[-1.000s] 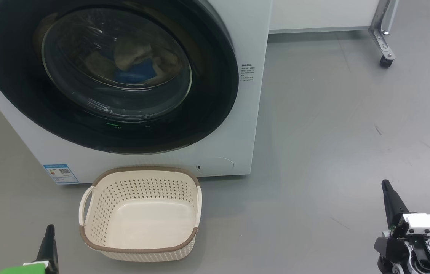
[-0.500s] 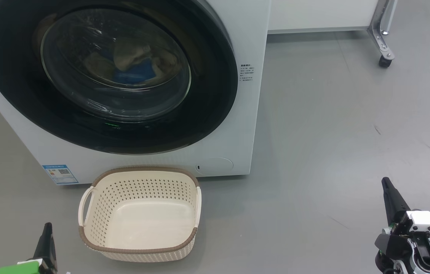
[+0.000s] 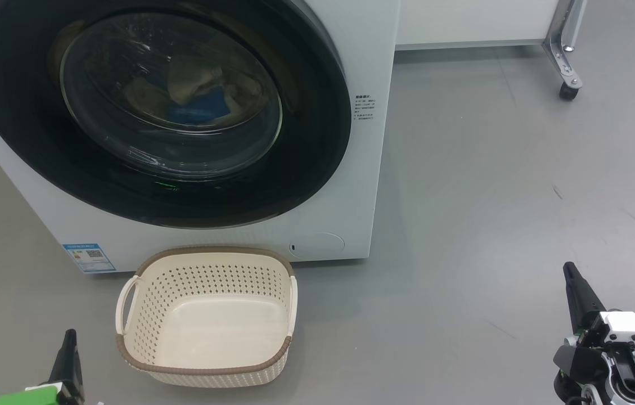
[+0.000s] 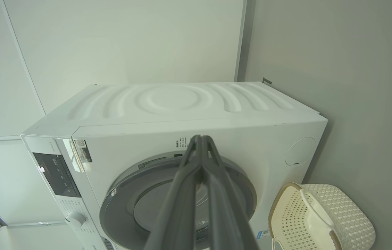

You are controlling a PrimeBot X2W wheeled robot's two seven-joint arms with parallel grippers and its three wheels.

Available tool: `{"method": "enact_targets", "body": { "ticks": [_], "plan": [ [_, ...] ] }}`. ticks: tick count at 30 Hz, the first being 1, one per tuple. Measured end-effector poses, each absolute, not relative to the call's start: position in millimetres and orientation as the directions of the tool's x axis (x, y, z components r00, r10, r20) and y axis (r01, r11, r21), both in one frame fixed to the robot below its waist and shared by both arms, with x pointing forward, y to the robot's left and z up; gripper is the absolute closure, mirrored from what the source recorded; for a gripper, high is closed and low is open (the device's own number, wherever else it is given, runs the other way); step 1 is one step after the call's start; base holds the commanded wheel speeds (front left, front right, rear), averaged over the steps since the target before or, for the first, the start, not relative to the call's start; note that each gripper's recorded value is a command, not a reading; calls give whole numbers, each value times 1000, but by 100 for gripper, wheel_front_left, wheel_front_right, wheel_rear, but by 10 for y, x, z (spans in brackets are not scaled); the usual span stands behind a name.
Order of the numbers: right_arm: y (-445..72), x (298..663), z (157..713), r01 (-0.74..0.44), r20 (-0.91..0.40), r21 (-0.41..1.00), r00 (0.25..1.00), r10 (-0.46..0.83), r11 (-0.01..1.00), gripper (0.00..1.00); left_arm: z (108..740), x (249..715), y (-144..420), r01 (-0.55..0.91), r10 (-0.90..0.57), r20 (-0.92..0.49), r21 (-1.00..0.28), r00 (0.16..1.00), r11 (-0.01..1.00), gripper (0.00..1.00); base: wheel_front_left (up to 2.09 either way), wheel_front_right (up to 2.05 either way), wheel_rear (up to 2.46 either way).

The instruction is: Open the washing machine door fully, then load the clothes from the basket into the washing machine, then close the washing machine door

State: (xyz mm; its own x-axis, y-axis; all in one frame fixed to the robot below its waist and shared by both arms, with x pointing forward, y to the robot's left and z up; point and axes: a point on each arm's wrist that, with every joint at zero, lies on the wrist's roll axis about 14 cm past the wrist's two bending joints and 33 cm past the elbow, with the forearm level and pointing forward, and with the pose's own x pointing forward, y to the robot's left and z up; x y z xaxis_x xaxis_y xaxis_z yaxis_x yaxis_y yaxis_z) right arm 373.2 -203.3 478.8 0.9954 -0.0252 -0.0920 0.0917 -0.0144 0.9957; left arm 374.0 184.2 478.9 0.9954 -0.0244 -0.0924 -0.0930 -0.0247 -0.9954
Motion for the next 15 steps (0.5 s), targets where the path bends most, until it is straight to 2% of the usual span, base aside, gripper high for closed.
{"method": "enact_targets", "body": {
  "ticks": [15],
  "plan": [
    [-2037, 3733, 4785, 93, -93, 996, 995, -26, -15, 100, 4785, 3740, 1848, -94, -23, -94, -995, 995, -25, 100, 0, 0, 0]
  ]
}}
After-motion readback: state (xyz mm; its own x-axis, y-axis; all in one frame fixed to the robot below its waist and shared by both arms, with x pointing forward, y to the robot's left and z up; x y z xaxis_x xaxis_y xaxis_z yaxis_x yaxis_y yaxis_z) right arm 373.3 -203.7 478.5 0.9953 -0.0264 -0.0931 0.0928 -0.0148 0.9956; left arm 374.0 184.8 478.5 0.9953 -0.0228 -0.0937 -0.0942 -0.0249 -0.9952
